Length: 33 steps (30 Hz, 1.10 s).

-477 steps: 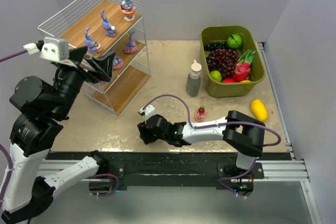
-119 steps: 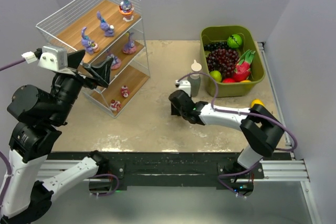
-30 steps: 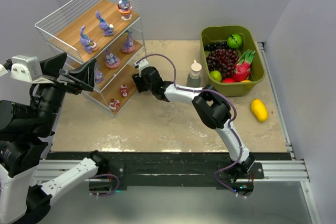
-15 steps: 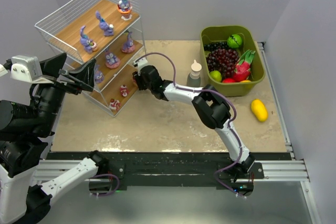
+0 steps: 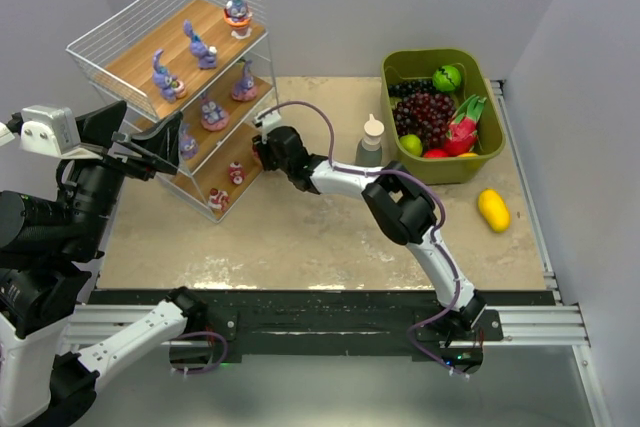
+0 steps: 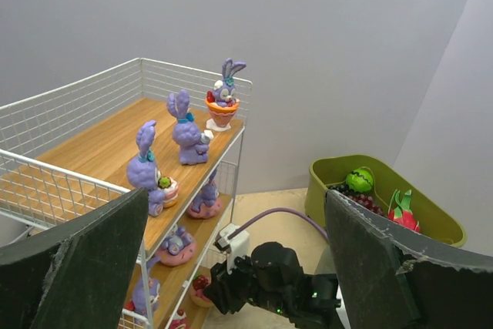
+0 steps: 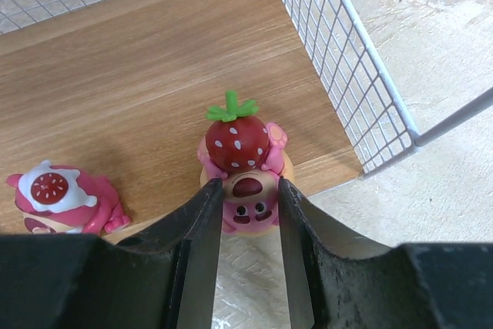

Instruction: Place and organize the plastic toys onto the shelf

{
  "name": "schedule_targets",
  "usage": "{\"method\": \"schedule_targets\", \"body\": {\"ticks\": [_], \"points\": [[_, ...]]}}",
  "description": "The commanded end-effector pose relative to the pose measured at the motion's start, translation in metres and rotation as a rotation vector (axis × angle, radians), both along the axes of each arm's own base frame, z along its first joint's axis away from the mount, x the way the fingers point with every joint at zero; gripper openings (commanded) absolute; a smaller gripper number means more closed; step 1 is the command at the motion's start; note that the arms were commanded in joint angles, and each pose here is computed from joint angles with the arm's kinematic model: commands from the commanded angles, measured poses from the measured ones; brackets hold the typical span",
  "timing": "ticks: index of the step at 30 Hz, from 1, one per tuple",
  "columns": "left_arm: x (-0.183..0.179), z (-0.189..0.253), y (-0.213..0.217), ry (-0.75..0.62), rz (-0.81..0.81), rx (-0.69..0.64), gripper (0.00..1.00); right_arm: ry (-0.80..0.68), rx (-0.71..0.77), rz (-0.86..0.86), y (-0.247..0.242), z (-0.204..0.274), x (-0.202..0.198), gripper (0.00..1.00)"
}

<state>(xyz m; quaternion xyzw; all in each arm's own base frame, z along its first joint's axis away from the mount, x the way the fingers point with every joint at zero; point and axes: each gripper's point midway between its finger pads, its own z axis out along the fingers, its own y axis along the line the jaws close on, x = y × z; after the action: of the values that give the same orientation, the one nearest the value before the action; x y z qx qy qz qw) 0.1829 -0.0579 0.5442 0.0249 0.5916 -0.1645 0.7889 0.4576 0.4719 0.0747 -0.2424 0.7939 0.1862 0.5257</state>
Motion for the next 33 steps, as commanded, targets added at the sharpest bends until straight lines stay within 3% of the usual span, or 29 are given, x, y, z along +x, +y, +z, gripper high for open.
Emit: {"method": "schedule_targets", "body": {"ticks": [1, 9, 17, 19, 30, 33], "points": [[-0.008, 0.014, 0.009, -0.033, 0.013, -0.038, 1.0, -0.07, 0.067, -0.016, -0.002, 0.033, 0.003, 0.38], [-0.01, 0.015, 0.009, -0.038, 0.01, -0.04, 1.0, -0.149, 0.173, -0.022, -0.009, 0.076, -0.005, 0.57], [-0.01, 0.015, 0.009, -0.036, 0.008, -0.04, 0.99, -0.141, 0.198, -0.025, -0.014, 0.087, -0.011, 0.61], [-0.011, 0.015, 0.01, -0.037, 0.01, -0.041, 1.0, -0.114, 0.203, -0.036, -0.016, 0.082, -0.013, 0.57], [-0.011, 0.013, 0.011, -0.032, 0.014, -0.042, 1.0, 0.085, 0.303, -0.125, -0.024, 0.051, -0.029, 0.01], [-0.01, 0.011, 0.011, -0.029, 0.017, -0.04, 0.99, 0.113, 0.302, -0.123, -0.022, 0.043, -0.032, 0.0]]}}
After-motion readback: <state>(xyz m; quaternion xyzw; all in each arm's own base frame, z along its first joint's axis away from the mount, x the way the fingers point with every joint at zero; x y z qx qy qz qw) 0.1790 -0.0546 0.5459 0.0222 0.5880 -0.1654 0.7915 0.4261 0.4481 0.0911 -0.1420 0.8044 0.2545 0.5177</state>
